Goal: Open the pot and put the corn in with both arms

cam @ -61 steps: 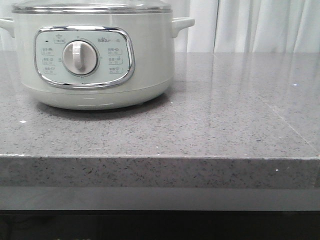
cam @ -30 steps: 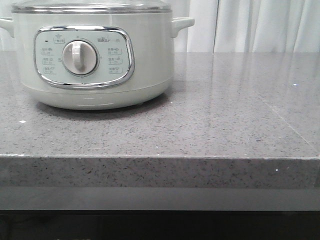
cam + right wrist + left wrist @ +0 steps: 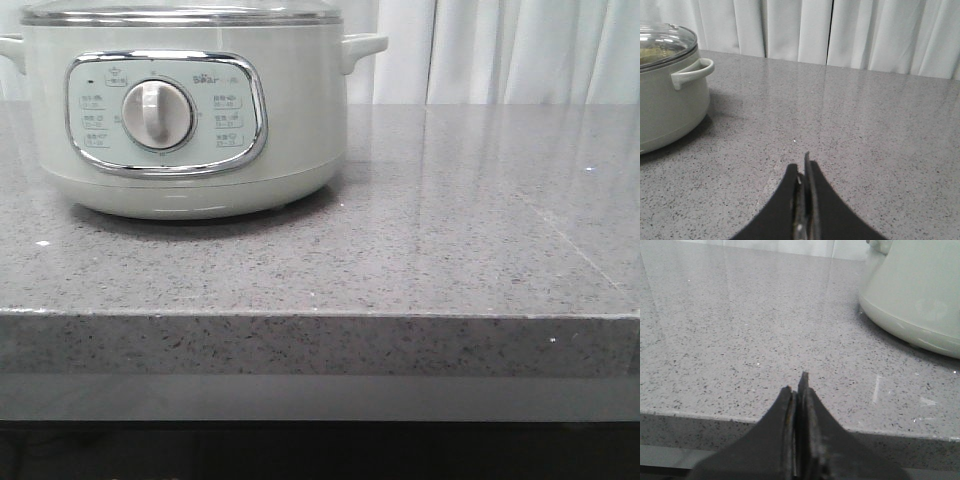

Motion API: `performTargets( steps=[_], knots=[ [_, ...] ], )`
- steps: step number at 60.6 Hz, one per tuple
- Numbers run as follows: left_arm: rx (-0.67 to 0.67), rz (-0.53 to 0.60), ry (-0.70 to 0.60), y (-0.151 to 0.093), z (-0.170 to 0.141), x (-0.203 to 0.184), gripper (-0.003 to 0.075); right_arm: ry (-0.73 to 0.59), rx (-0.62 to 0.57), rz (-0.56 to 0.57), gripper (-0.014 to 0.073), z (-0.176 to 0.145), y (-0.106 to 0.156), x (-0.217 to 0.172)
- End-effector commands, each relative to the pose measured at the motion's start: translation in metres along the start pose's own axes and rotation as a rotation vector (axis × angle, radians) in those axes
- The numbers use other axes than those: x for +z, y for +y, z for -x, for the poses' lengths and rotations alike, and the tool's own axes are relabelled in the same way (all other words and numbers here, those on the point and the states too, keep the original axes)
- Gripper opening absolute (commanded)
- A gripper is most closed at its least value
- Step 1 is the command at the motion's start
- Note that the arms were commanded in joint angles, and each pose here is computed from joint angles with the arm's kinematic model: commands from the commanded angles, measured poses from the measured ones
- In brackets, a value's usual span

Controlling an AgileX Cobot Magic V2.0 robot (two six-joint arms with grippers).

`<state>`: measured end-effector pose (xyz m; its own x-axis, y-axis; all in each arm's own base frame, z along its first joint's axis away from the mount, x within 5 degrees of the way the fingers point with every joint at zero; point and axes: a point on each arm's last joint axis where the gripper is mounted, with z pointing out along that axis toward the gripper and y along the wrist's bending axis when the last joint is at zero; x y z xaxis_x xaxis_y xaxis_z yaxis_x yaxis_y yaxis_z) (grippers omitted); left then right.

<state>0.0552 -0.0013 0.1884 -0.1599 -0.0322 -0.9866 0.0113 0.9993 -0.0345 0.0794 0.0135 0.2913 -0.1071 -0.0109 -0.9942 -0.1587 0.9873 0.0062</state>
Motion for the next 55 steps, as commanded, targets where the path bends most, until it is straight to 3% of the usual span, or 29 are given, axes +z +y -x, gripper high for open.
performTargets(
  steps=[1, 35, 55],
  knots=[
    [-0.019, -0.002, -0.113, 0.0, 0.009, -0.002, -0.0018, -0.091, -0.006, -0.017, -0.0068, 0.015, -0.002, -0.001],
    [-0.019, -0.002, -0.113, 0.0, 0.009, -0.002, -0.0018, -0.095, -0.006, -0.021, -0.0068, 0.013, -0.002, -0.001],
    [-0.019, -0.002, -0.113, 0.0, 0.009, -0.002, -0.0018, -0.098, -0.008, -0.092, -0.0068, -0.037, -0.008, -0.002]
  ],
)
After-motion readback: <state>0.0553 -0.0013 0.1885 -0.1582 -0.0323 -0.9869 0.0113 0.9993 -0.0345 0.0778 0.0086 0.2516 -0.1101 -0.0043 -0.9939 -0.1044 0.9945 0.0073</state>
